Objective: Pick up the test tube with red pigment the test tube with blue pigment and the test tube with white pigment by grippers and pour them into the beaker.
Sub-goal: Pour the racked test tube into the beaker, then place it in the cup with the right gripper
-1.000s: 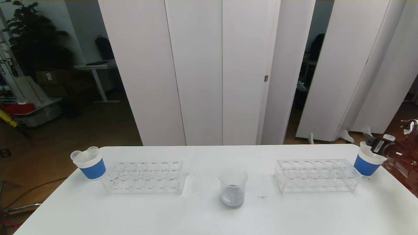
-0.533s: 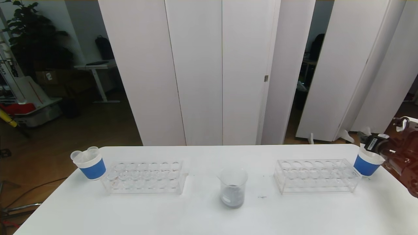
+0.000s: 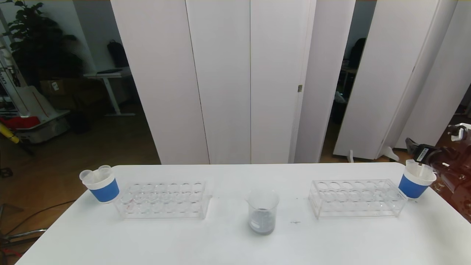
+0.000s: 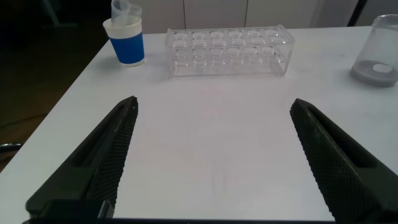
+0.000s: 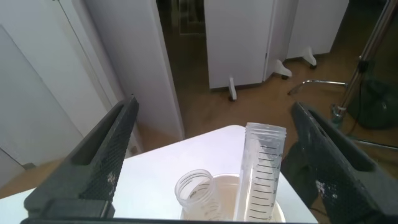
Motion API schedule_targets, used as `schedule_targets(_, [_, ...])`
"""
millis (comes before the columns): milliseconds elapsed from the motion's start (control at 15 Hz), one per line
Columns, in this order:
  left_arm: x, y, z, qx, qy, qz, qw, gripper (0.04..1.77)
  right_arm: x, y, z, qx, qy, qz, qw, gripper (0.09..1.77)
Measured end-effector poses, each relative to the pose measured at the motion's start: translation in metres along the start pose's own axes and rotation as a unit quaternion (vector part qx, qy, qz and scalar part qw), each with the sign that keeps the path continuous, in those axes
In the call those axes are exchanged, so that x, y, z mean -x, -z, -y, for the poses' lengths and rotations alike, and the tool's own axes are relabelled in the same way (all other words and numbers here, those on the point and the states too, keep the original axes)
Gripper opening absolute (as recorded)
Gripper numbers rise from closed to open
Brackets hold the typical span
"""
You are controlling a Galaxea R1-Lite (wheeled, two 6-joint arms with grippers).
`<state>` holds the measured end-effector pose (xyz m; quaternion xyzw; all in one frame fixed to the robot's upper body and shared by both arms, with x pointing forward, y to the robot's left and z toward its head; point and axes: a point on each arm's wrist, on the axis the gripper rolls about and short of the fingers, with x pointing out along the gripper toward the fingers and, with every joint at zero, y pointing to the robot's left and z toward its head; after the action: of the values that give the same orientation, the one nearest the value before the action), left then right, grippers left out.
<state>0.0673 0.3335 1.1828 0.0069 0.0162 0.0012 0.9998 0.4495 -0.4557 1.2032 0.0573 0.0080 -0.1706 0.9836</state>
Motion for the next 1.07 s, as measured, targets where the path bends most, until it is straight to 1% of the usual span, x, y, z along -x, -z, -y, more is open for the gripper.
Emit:
schedule_targets(133, [0.000, 0.000, 0.000, 0.000, 0.000, 0.000, 1.0000, 1.75, -0.002, -0.005, 0.002, 0.000, 0.003, 0.009, 1.000, 1.75])
schedule_targets(200, [0.000, 0.000, 0.000, 0.000, 0.000, 0.000, 1.0000, 1.75, -0.002, -0.011, 0.003, 0.001, 0.003, 0.019, 1.000, 1.75])
schedule_targets(333, [0.000, 0.000, 0.000, 0.000, 0.000, 0.000, 1.0000, 1.75, -0.003, -0.030, 0.004, 0.009, 0.003, 0.040, 0.999, 1.75])
schedule_targets(467, [0.000, 0.000, 0.000, 0.000, 0.000, 0.000, 1.0000, 1.75, 0.000, -0.052, 0.002, 0.014, -0.001, 0.037, 0.999, 1.75])
schedule_targets(600, [0.000, 0.000, 0.000, 0.000, 0.000, 0.000, 1.0000, 1.75, 0.009, -0.079, -0.004, 0.015, -0.010, 0.029, 0.999, 1.75])
schedule_targets(733, [0.000, 0.000, 0.000, 0.000, 0.000, 0.000, 1.0000, 1.75, 0.027, -0.110, -0.015, 0.015, -0.024, 0.031, 0.999, 1.75])
schedule_targets(867, [0.000, 0.000, 0.000, 0.000, 0.000, 0.000, 1.0000, 1.75, 0.050, -0.136, -0.028, 0.015, -0.042, 0.032, 0.998, 1.75])
schedule_targets(1067, [0.000, 0.000, 0.000, 0.000, 0.000, 0.000, 1.0000, 1.75, 0.093, -0.168, -0.044, 0.014, -0.071, 0.024, 0.997, 1.75])
